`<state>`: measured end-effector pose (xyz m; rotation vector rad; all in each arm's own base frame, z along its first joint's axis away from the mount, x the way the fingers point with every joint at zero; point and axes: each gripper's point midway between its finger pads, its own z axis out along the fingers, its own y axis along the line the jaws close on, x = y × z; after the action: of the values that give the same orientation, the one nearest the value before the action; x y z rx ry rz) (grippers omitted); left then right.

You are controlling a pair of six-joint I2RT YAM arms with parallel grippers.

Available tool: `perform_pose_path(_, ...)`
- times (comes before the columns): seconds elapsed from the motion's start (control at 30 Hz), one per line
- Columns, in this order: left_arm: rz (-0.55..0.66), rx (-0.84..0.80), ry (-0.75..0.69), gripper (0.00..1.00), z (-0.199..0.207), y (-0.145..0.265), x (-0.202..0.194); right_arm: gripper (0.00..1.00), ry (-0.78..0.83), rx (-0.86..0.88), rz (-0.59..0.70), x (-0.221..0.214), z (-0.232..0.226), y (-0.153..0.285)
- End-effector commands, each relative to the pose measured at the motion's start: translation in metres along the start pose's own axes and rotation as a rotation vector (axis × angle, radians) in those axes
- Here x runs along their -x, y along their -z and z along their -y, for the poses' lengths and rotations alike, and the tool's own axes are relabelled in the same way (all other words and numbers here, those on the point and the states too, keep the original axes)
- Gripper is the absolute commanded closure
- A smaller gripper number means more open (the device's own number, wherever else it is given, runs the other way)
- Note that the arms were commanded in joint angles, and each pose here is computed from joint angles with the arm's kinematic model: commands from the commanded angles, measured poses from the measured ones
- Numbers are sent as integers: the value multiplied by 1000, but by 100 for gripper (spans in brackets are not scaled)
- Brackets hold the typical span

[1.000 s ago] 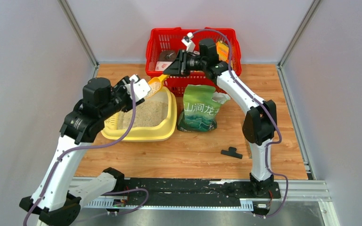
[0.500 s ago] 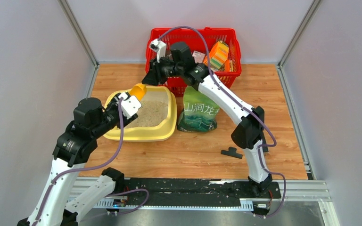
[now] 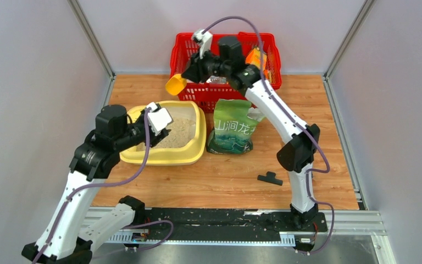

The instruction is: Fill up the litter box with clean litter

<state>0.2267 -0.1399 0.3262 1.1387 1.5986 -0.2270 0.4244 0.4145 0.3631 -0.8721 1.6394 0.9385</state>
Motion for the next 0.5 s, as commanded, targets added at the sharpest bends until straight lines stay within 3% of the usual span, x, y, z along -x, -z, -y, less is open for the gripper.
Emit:
perform_pose_path(0.0,142,-113,9,43,-2,-17,48,97,170,62,223,99,-24,77)
perform_pose_path(0.23,155,-183,-58,43,-13,-65,68,100,126,-2,274,122,2,148)
perform_pose_path(0.47,189,-245,-116,43,-13,-94,85,100,58,-63,244,107,11,202)
